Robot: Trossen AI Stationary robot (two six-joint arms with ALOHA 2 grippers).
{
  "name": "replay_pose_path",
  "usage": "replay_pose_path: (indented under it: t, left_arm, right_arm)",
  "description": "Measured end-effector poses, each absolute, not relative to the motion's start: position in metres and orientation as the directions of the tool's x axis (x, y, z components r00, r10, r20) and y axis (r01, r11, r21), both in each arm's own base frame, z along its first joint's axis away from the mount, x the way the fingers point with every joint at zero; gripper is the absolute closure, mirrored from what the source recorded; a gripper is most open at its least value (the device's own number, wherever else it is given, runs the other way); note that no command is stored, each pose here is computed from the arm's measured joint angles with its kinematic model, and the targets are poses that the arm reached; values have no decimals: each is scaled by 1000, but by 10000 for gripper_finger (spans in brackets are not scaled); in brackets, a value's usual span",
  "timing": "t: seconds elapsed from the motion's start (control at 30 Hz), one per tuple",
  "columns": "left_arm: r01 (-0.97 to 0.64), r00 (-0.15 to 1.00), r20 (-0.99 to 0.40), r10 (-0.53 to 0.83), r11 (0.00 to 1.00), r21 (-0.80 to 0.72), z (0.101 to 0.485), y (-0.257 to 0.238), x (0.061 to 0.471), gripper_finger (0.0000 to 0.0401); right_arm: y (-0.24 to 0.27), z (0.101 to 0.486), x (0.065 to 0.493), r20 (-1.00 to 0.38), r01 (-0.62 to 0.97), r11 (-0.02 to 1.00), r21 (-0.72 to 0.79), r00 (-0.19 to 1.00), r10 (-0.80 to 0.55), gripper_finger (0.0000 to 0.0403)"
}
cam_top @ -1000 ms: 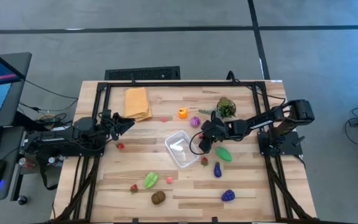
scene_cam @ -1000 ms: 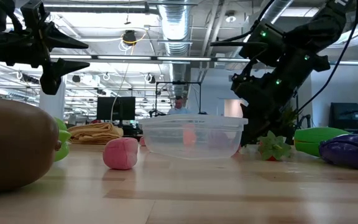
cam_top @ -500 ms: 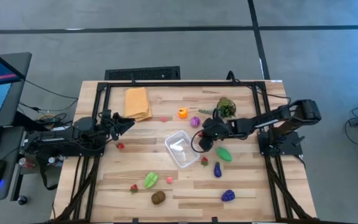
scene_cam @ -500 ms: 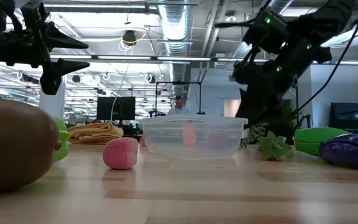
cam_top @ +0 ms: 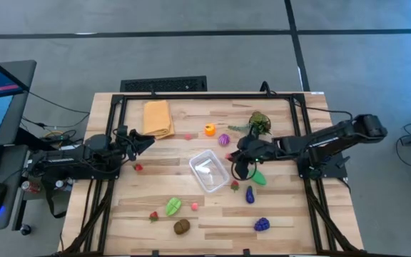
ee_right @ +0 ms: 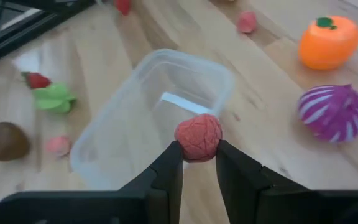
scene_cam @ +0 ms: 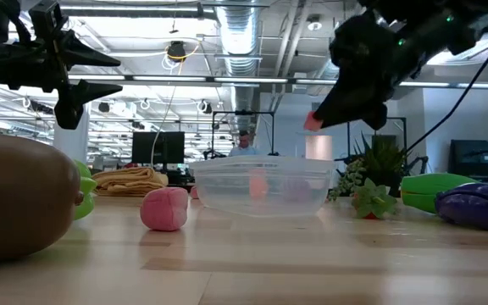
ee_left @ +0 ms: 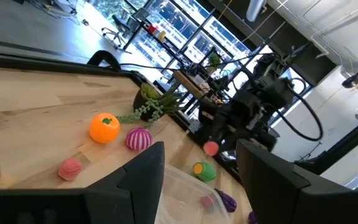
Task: Pick and placing Produce into tupperware
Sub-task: Put the middle right pink peach into the transparent bin
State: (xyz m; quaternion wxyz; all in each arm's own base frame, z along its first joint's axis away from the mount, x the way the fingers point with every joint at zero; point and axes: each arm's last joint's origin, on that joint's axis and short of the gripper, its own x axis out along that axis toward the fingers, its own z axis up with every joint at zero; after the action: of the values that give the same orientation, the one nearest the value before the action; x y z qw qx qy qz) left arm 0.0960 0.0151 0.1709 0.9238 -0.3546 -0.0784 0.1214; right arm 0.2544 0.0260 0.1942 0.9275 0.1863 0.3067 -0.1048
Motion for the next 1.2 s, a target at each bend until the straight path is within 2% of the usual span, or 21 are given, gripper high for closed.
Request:
replay_pose_path:
  t: [0.3,0.87,1.2]
  left_arm:
    - [-173,956,59,287,718,-675,171,15,96,211]
    - [-170,956,60,286,712,-681,171,15,96,211]
    - [-165,959,59,278,714,-680,171,15,96,211]
  right_arm:
    - [41,196,257,-573,267,905,330,819,-33,290]
    - [46,200,279,-413,201,894,401,910,-19,290]
    - [50,182,313,-468,219,905,365,883,-26,290]
